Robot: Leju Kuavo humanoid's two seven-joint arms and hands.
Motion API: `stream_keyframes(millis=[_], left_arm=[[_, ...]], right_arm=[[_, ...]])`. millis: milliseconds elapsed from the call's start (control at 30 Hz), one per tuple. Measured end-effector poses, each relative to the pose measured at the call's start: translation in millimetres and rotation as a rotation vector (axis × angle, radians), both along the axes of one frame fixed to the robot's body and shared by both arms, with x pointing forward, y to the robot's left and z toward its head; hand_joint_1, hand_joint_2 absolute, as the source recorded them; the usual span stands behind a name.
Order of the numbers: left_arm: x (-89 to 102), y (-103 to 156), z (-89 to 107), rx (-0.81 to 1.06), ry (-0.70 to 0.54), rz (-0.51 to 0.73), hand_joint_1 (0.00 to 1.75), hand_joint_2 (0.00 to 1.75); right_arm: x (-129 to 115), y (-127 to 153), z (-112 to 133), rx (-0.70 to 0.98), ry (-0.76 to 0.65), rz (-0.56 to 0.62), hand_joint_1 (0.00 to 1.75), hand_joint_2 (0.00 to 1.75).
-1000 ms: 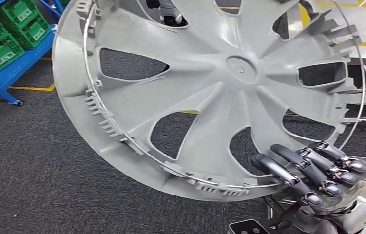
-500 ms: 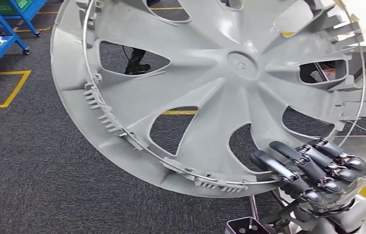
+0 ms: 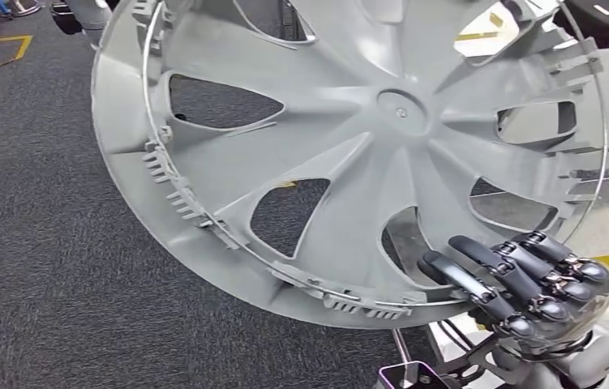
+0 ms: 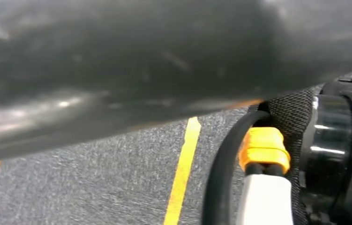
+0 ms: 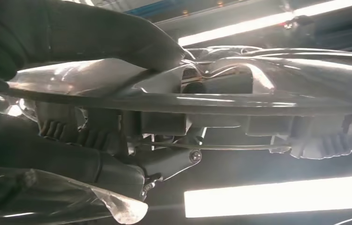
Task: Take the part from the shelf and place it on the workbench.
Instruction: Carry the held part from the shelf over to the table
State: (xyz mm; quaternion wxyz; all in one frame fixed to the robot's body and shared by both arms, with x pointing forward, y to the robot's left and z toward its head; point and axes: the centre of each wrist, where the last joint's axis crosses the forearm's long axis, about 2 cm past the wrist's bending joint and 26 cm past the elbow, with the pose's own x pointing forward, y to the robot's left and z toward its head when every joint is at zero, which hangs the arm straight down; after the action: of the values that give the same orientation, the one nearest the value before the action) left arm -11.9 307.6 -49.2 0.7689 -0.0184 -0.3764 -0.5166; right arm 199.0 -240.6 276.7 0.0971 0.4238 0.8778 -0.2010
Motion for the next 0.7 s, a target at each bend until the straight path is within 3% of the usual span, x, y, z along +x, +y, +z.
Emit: stream_keyframes(millis=[700], left_arm=[[-3.0, 0.1, 0.0, 0.006, 0.009, 0.003, 0.00, 0.00]], right_arm=[[0.6, 1.2, 1.1, -0.003, 0.003, -0.017, 1.75, 1.75]])
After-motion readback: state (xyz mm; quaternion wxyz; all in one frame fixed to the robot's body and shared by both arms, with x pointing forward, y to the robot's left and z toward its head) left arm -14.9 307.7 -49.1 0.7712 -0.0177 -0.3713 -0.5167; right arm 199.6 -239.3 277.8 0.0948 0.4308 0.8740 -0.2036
